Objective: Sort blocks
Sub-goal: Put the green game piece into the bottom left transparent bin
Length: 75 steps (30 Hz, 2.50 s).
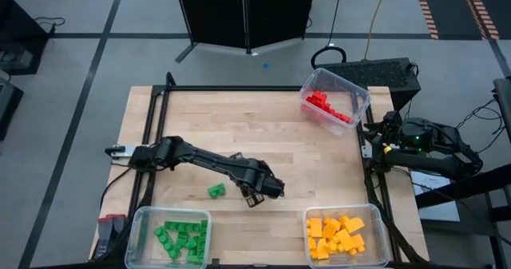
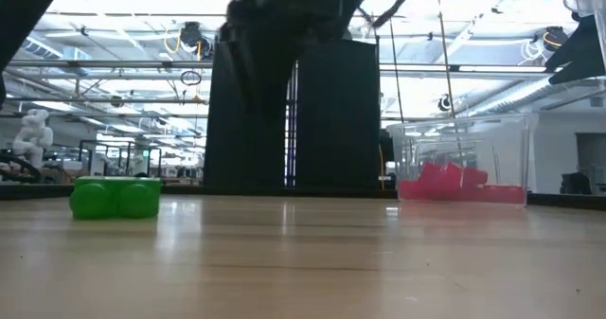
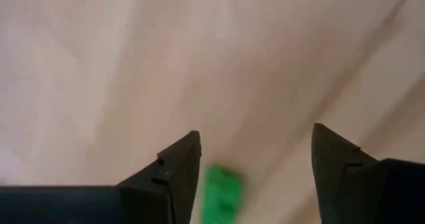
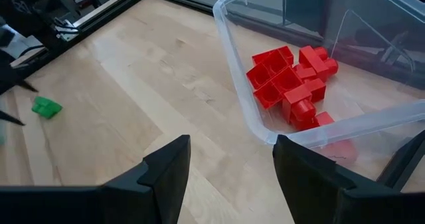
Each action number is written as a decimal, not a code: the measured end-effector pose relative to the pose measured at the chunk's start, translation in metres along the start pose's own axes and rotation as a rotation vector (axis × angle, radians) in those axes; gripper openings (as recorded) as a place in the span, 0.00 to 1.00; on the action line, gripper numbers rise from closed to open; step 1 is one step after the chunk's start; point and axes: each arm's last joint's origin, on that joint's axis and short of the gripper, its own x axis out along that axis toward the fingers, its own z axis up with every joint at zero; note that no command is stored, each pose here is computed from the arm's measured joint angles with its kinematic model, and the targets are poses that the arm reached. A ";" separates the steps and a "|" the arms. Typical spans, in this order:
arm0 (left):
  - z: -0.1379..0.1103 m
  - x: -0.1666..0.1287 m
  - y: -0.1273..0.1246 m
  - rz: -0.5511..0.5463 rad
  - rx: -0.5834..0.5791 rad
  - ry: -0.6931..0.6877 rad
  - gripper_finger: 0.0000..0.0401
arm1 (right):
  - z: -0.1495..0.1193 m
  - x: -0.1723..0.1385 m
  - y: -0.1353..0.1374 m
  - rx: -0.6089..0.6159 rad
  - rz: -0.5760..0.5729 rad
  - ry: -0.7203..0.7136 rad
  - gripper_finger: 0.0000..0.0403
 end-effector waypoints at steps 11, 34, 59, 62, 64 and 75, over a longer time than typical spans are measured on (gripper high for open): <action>-0.045 0.000 -0.017 -0.039 -0.076 0.135 0.46 | 0.000 0.000 0.000 -0.001 0.000 0.000 0.52; -0.121 0.037 0.046 -0.152 -0.106 0.032 0.47 | 0.000 0.000 0.000 0.011 0.001 -0.002 0.52; -0.114 0.103 0.057 -0.258 -0.187 -0.033 0.32 | 0.000 0.000 0.000 0.006 0.000 -0.002 0.52; -0.113 0.104 0.057 -0.256 -0.193 -0.047 0.15 | 0.000 0.000 0.000 0.005 0.000 -0.002 0.52; -0.113 0.103 0.057 -0.245 -0.203 -0.061 0.06 | 0.000 0.000 0.000 0.004 0.000 -0.002 0.52; -0.093 0.068 0.048 -0.328 -0.251 -0.140 0.04 | 0.000 0.000 0.000 0.003 0.000 -0.002 0.52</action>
